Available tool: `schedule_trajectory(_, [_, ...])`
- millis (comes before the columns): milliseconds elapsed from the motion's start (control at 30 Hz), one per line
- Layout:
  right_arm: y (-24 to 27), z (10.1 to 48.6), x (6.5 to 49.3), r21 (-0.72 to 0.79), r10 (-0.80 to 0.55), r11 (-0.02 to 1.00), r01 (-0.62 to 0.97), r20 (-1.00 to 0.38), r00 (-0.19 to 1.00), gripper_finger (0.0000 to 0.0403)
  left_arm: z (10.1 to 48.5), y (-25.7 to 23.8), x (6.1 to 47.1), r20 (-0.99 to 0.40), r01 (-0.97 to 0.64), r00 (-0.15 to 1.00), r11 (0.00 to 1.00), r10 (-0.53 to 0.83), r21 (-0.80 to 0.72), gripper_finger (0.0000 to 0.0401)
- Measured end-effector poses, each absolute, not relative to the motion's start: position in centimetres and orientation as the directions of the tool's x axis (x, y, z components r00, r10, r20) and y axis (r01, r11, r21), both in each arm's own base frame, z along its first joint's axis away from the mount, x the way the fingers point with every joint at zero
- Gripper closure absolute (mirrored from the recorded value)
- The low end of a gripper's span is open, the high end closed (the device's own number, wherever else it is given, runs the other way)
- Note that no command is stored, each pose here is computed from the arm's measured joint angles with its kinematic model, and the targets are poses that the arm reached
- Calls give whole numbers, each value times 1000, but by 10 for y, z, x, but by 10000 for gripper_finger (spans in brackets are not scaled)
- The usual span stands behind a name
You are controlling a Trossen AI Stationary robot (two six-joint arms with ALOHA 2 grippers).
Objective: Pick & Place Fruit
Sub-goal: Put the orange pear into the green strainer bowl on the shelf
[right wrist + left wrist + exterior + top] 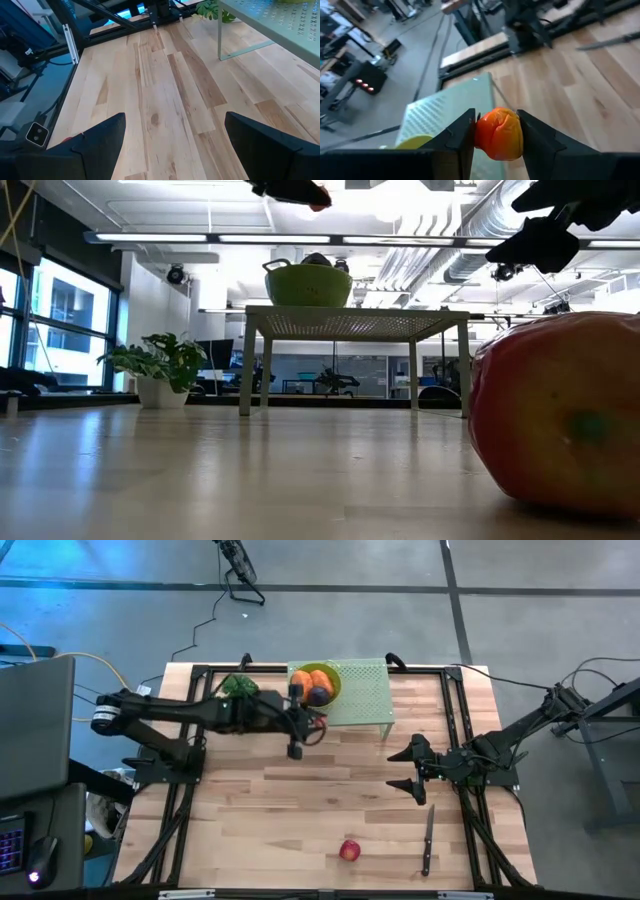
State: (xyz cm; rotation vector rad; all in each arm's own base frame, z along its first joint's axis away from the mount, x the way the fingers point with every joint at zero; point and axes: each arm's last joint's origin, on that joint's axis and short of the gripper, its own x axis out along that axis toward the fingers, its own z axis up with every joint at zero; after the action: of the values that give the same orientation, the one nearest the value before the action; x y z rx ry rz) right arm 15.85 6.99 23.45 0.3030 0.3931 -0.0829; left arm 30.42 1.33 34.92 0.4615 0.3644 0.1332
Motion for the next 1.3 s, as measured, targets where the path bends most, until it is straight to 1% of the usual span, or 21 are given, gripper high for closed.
schedule_trajectory(333, [70, 235, 159, 273, -24, 952, 140, -388, 921, 69, 371, 59, 300, -217, -222, 913, 865, 347, 449, 276])
schedule_trajectory(433, [70, 235, 158, 273, -24, 952, 140, -388, 921, 69, 373, 76, 297, -189, -297, 898, 863, 398, 410, 276])
schedule_trajectory(533, [70, 235, 159, 273, -24, 952, 140, -388, 921, 69, 374, 94, 294, -172, -385, 872, 860, 458, 333, 276])
schedule_trajectory(667, [70, 235, 158, 273, -24, 952, 140, -388, 921, 69, 371, 118, 288, -180, -518, 823, 842, 538, 148, 276])
schedule_trajectory(767, [70, 234, 158, 273, -25, 952, 141, -389, 921, 69, 368, 129, 286, -197, -572, 797, 818, 571, 59, 276])
schedule_trajectory(933, [70, 234, 158, 273, -25, 952, 141, -389, 921, 69, 368, 136, 282, -191, -607, 784, 794, 591, -32, 276])
schedule_trajectory(1100, [70, 234, 158, 273, -25, 952, 141, -389, 921, 69, 368, 135, 283, -197, -608, 786, 791, 586, -73, 276])
schedule_trajectory(1300, [69, 235, 158, 261, -58, 950, 168, -382, 922, 69, 349, 141, 294, -271, -625, 765, 774, 584, -98, 276])
